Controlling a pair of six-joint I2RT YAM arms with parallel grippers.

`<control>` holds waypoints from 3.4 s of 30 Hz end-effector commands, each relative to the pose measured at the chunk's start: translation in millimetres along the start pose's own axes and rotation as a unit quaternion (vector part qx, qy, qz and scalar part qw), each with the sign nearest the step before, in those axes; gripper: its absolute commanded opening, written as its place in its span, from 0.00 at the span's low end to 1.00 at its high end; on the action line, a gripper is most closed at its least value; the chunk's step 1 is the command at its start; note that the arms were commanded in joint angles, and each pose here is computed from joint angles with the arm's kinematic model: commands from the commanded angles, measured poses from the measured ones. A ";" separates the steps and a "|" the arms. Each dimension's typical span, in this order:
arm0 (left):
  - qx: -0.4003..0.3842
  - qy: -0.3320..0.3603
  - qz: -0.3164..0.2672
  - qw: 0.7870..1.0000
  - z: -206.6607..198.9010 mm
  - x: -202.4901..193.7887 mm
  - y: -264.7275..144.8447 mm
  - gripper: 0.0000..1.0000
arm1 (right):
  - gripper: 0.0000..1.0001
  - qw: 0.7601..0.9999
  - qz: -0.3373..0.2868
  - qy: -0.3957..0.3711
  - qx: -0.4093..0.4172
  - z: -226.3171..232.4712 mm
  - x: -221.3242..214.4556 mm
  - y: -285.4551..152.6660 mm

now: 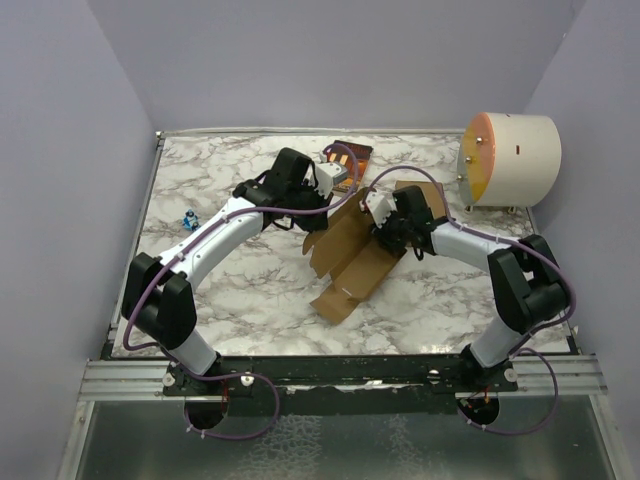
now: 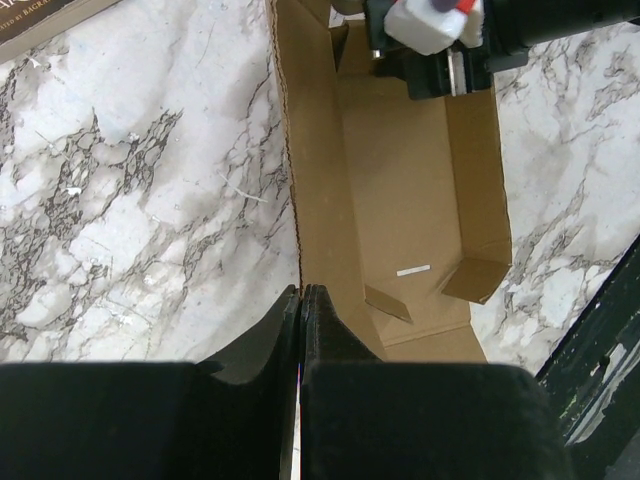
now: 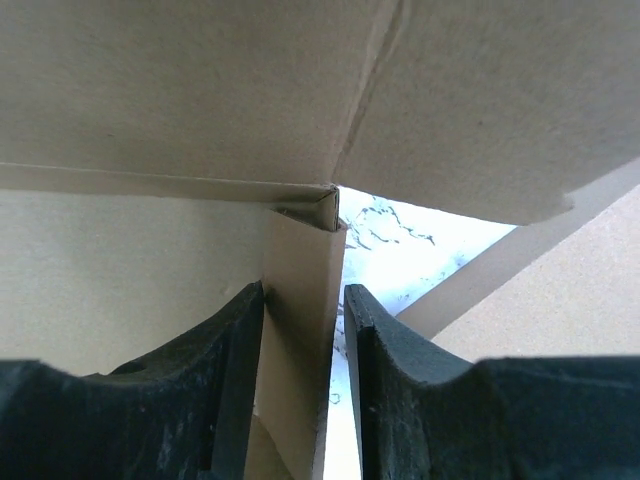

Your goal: Fold the paper box

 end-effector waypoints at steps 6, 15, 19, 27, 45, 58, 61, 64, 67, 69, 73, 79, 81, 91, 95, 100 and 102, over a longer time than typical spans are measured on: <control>0.012 -0.001 -0.003 1.000 2.0 10.8 -1.7 0.00 | 0.38 0.999 -0.044 0.011 0.002 -7.1 18.4 -21.3; 0.016 0.000 0.000 1.000 3.6 11.3 -0.9 0.00 | 0.33 1.000 0.009 -0.002 -0.002 -8.3 -6.2 -8.1; 0.011 0.000 -0.002 1.000 2.3 12.8 -1.9 0.00 | 0.14 0.999 0.033 -0.015 -0.040 -18.3 -15.6 -0.4; -0.001 -0.001 -0.007 1.000 -0.8 14.4 -2.4 0.00 | 0.01 0.992 0.048 -0.047 -0.104 -27.9 -19.0 -3.7; 0.002 -0.012 -0.014 1.000 -1.7 15.7 -5.0 0.00 | 0.01 0.999 0.033 -0.001 0.027 6.0 -19.7 8.8; 0.006 -0.012 -0.015 1.000 0.5 16.2 -6.7 0.00 | 0.01 0.997 0.071 -0.004 0.043 15.8 -31.9 19.7; 0.013 -0.016 -0.014 1.000 3.5 15.6 -7.7 0.00 | 0.02 0.998 0.047 0.001 0.049 15.3 -20.5 12.9; 0.019 -0.020 -0.010 1.000 6.3 13.4 -7.9 0.00 | 0.13 0.998 0.021 0.007 0.052 12.0 -9.3 4.4; 0.022 -0.021 -0.006 1.000 7.7 10.7 -8.1 0.00 | 0.18 0.999 0.004 0.008 0.047 8.1 -2.5 -2.4; 0.025 -0.021 -0.006 0.999 8.7 10.2 -8.2 0.00 | 0.19 0.999 -0.003 0.009 0.044 6.0 0.4 -6.1; 0.025 -0.022 -0.005 0.999 9.4 10.4 -8.1 0.00 | 0.22 0.999 -0.020 0.012 0.035 1.0 7.5 -14.0; 0.025 -0.022 -0.005 0.999 9.2 11.5 -8.8 0.00 | 0.33 0.998 -0.047 0.017 0.033 -4.0 16.5 -27.0; 0.025 -0.022 -0.006 0.999 9.3 12.2 -9.1 0.00 | 0.36 0.998 -0.053 0.018 0.039 -3.4 18.2 -29.4; 0.020 -0.022 -0.004 1.000 8.2 12.7 -9.3 0.00 | 0.38 0.969 -0.138 -0.091 0.186 12.1 27.2 -76.2; 0.019 -0.019 0.000 1.000 8.3 14.1 -10.3 0.00 | 0.02 0.936 -0.175 -0.203 0.227 28.9 17.8 -105.7; 0.014 -0.017 0.001 1.000 8.0 15.8 -9.6 0.00 | 0.01 0.913 -0.099 -0.304 0.253 38.3 -28.4 -103.9; 0.012 -0.018 0.002 1.000 7.9 15.8 -8.0 0.00 | 0.01 0.904 -0.054 -0.320 0.277 38.8 -46.4 -97.0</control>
Point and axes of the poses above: each gripper's point midway between its finger pads, its own y axis out along the fingers, its own z axis along the line the jaws close on, x = y × z, the point moved 6 cm from there along -y, back along the fingers, and after that the axes turned 3 degrees about y, right-handed, at the moved point
